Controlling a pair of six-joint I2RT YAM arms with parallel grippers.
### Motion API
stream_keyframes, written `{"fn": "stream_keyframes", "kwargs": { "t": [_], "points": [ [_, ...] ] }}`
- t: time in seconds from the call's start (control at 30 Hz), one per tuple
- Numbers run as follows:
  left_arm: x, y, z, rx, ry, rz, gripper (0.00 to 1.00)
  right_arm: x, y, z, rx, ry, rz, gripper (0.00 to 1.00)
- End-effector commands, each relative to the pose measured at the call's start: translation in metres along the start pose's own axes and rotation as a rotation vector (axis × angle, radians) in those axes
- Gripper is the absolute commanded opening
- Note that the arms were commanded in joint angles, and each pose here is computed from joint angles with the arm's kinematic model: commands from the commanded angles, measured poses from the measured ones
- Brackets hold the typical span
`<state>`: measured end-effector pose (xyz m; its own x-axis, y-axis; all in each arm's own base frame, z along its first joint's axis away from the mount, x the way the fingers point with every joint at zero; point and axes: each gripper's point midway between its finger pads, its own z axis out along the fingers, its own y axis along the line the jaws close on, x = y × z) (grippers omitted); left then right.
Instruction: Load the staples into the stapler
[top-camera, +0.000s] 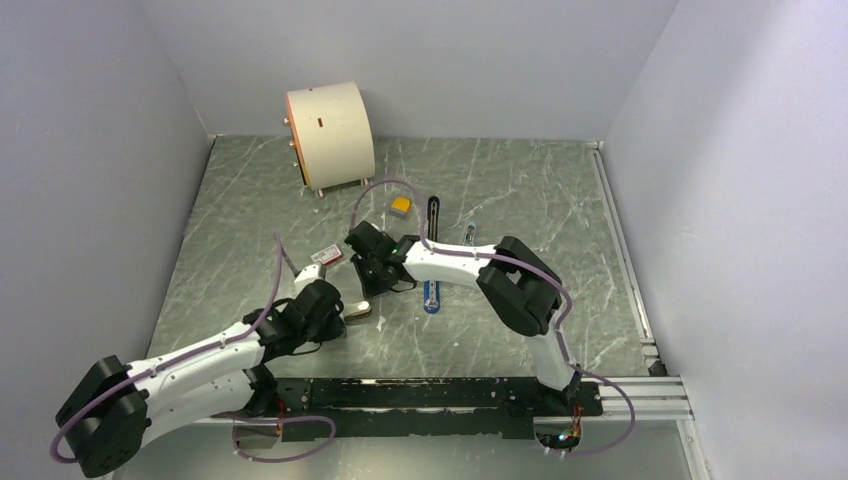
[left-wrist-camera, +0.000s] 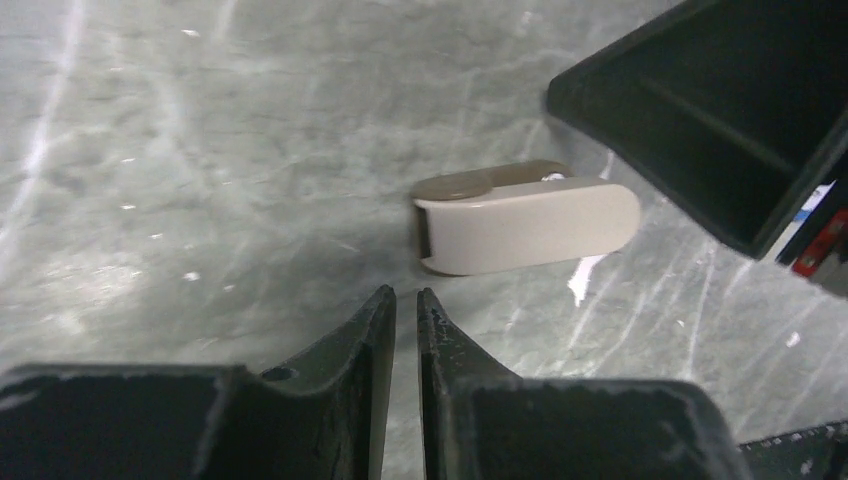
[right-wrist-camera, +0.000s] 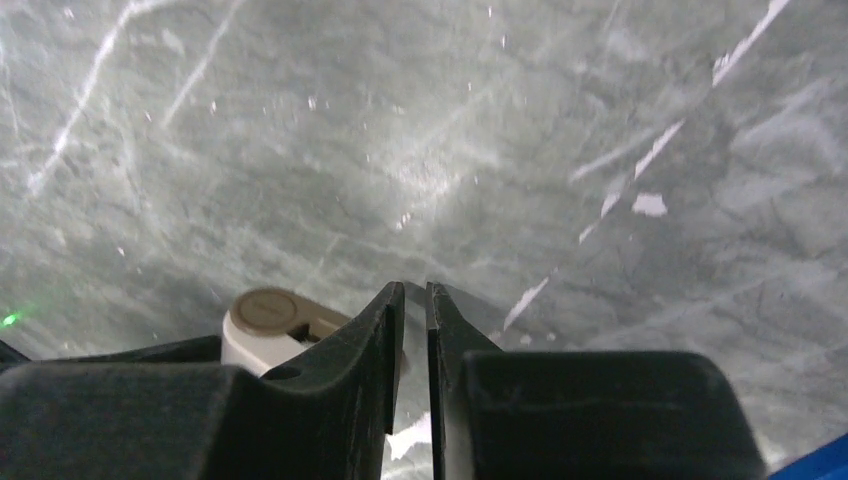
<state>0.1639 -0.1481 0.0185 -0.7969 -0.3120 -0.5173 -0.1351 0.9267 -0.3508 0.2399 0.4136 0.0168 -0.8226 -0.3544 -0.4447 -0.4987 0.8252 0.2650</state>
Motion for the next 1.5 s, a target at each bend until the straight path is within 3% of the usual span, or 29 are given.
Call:
{"fn": "stream_keyframes", "kwargs": {
  "t": [0.0,0.17,0.43,0.67,0.9,1.13,1.33,1.47],
  "points": [
    [0.001,-0.036,0.006,0.157,0.018,0.01,0.2,0.033,-0.007,-0.01,-0.001,0.09,-0.024,0.17],
    [0.001,-0.038,0.017,0.149,0.012,0.007,0.2,0.046,-0.007,-0.015,-0.033,0.099,-0.055,0.17],
    [-0.023,-0.035,0.029,0.097,-0.109,0.065,0.21,0.047,0.005,-0.028,-0.104,0.047,-0.118,0.21],
    [-0.021,-0.032,0.031,0.065,-0.086,0.106,0.21,0.026,-0.033,-0.045,0.131,-0.064,-0.052,0.26],
    [-0.012,-0.02,0.021,0.078,-0.081,0.036,0.29,0.026,0.002,-0.062,-0.095,-0.095,-0.126,0.45],
    [-0.022,-0.016,0.014,0.054,-0.106,0.003,0.35,0.028,0.029,-0.058,-0.231,-0.076,-0.186,0.55],
    [-0.024,-0.008,0.012,0.046,-0.116,-0.044,0.36,0.026,0.029,-0.046,-0.191,-0.065,-0.201,0.55],
    [-0.02,-0.009,0.013,0.073,-0.103,-0.057,0.39,0.025,0.029,-0.038,-0.162,-0.071,-0.206,0.49]
  ]
}}
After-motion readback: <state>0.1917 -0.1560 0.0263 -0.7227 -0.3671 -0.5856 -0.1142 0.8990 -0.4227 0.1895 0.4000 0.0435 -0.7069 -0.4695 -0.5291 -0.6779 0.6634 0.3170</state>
